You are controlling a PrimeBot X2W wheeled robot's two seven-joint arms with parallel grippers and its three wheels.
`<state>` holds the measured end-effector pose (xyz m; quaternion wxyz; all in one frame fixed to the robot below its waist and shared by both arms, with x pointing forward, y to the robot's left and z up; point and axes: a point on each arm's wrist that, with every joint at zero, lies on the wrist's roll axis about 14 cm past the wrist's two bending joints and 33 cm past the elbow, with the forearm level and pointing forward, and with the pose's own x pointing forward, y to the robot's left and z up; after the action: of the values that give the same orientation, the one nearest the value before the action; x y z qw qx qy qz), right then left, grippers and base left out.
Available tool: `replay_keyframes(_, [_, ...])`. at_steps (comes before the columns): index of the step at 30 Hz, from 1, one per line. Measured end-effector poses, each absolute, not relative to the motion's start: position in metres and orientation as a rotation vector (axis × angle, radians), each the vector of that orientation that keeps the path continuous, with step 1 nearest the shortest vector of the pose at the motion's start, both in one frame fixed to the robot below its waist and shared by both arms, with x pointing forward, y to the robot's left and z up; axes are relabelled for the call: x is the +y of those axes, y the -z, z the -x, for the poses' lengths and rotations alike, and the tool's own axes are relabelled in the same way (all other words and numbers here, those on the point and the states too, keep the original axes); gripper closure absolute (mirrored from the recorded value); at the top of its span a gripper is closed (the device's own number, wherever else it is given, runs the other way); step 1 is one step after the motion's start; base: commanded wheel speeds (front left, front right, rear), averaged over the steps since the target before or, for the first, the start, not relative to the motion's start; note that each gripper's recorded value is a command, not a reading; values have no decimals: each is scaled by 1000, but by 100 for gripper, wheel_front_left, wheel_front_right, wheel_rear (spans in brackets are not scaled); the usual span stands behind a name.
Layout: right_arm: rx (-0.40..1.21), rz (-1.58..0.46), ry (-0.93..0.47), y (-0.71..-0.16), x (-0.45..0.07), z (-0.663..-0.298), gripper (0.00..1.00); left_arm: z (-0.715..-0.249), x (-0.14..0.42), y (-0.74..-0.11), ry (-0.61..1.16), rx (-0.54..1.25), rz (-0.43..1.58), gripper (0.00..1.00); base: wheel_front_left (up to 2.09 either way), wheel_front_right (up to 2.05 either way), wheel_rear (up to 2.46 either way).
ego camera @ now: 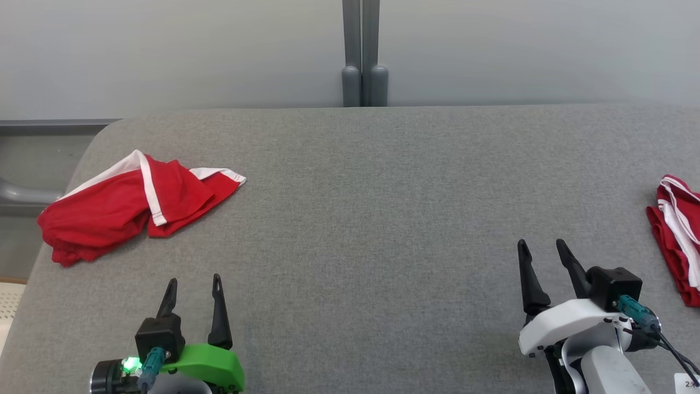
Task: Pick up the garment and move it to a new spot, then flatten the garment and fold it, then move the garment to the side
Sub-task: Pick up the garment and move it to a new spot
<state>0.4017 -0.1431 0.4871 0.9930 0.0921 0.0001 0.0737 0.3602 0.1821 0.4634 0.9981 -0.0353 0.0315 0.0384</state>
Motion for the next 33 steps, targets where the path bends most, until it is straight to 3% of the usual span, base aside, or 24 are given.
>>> replay_keyframes(14, [9,-184,-331,-488,-77,-416,0,-328,234,-461,-250,67,74,0,0,0,0])
replay_keyframes(33, [41,-200,-719,-488,72,-424,0,-226,333,-453,-676,87,99,0,0,0,0])
